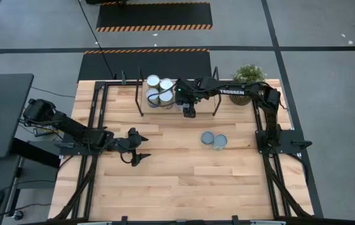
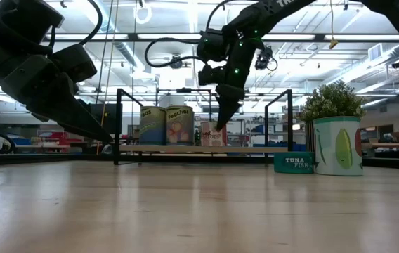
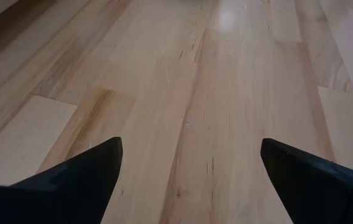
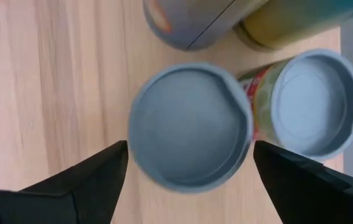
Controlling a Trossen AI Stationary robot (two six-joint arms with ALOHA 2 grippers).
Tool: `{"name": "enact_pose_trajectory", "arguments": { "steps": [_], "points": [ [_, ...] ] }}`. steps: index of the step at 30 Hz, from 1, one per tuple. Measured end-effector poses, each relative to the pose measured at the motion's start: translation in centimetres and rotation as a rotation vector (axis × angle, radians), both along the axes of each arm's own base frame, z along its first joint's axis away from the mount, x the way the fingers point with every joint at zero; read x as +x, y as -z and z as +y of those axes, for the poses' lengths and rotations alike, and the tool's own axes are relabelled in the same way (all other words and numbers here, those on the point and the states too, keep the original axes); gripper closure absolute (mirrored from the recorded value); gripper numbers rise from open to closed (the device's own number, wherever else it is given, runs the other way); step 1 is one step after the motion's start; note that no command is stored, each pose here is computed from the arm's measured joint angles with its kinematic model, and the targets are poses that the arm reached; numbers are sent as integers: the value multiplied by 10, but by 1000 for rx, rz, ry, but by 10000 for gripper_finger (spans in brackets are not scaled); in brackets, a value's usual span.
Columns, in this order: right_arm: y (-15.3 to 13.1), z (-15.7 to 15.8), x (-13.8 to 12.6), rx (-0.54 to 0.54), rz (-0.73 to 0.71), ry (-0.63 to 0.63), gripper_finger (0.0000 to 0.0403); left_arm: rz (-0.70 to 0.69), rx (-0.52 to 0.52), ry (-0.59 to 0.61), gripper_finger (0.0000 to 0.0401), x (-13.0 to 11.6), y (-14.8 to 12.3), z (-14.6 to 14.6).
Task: Pick and place cans onto a shelf
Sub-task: Put the canned diced tomatoes on the shelf
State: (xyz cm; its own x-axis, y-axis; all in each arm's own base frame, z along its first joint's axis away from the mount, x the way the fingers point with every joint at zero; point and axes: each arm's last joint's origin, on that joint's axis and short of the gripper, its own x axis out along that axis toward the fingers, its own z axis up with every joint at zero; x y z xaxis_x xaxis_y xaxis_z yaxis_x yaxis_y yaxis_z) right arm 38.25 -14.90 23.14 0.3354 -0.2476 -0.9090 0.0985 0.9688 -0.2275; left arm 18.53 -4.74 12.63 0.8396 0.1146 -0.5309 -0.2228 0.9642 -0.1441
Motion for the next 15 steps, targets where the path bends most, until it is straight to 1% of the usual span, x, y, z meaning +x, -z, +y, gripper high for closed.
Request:
{"name": "enact_pose_trajectory", "arguments": {
  "steps": [5, 11, 15],
  "points": [
    [1, 5, -2, -61, 61, 13, 47, 0, 0, 0, 12, 0, 0, 0],
    [1, 5, -5, -133, 116, 84, 47, -1, 0, 0, 12, 0, 0, 0],
    [1, 4, -6, -174, 124, 138, 47, 0, 0, 0, 12, 0, 0, 0]
  ]
}}
